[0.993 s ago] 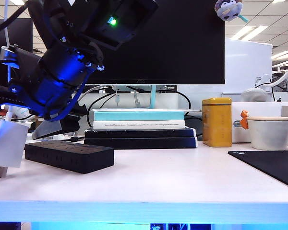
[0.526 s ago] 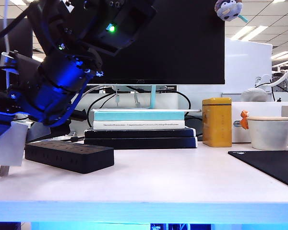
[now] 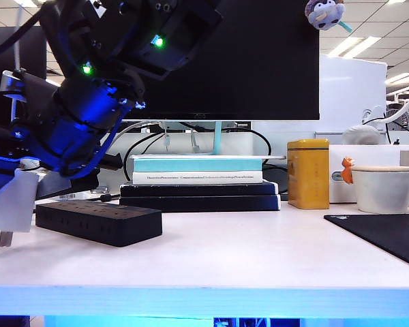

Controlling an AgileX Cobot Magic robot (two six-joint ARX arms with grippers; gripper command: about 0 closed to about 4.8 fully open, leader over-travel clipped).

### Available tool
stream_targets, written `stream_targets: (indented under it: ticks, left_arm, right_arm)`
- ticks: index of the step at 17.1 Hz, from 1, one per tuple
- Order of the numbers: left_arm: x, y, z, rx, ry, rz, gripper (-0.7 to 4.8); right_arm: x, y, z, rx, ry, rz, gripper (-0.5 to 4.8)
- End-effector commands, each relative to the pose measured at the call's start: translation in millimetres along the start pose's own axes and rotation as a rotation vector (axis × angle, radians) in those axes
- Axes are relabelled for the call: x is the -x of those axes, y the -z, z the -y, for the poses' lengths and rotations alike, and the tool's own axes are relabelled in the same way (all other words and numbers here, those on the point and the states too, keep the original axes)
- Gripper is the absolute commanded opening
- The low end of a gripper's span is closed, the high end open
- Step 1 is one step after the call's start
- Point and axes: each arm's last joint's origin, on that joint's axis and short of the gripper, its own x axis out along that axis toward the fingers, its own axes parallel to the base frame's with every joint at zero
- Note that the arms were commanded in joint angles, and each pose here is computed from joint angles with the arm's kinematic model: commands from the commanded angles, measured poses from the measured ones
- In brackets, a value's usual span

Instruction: Plug the white charger into the left socket.

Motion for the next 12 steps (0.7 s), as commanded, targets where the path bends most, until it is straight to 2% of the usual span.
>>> stream_targets:
  ticks: [1, 3, 4, 8, 12]
  left_arm:
    - [1, 10, -2.4, -0.038, -0.041, -0.071, 4.79]
    - [5, 20, -6.5, -0.078, -0.099, -0.144, 4.79]
    - [7, 22, -7.5, -0.066, -0.108, -0.163, 4.79]
    - [14, 22, -13.1, -0.059, -0.177, -0.170, 4.79]
    - [16, 23, -14.4, -0.048, -0.189, -0.177, 4.79]
  right_arm:
    - [2, -6, -2, 0.008, -0.007, 0.036, 2.42]
    - [4, -8, -2, 0.015, -0.007, 0.042, 2.43]
    - [6, -10, -2, 0.030, -0.006, 0.048, 2.42]
    - [23, -29, 3, 0.059, 0.017, 0.104, 2.42]
    - [43, -50, 27, 0.036, 0.062, 0.163, 2.42]
